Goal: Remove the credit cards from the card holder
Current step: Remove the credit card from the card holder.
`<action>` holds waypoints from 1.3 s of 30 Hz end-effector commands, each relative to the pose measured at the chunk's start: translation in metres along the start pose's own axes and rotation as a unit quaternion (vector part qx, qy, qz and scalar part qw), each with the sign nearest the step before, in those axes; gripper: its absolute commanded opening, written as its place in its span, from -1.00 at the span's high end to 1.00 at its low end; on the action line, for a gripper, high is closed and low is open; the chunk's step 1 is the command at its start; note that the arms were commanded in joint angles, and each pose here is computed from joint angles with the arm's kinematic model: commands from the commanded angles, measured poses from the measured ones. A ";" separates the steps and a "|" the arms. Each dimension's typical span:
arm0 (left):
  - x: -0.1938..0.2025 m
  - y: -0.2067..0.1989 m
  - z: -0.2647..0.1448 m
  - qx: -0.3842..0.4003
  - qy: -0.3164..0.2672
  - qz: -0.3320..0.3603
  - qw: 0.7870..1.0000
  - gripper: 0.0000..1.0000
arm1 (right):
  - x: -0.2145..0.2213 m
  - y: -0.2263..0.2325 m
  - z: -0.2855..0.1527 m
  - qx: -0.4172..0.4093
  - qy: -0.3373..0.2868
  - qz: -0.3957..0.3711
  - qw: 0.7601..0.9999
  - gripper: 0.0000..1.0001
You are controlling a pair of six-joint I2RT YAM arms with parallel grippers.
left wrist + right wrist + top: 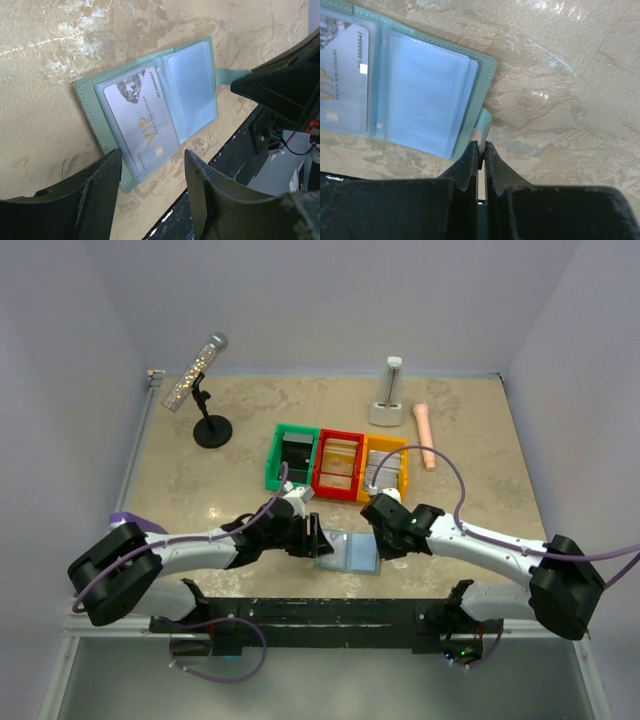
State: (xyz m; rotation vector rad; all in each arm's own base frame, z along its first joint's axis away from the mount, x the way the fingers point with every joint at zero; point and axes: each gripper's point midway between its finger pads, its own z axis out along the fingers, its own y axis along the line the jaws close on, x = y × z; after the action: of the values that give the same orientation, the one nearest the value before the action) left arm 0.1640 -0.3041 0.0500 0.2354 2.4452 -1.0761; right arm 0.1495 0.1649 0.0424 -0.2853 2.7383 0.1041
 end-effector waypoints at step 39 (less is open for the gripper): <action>-0.021 -0.025 0.011 0.049 -0.028 -0.019 0.998 0.57 | -0.042 0.107 -0.005 -0.277 -0.032 0.056 0.959 0.99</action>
State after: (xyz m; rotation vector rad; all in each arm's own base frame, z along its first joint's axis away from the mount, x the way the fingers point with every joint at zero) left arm 0.1668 -0.3087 0.0470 0.1904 2.4401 -1.1097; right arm 0.1584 0.2557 0.0636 -0.2989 2.6544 0.7476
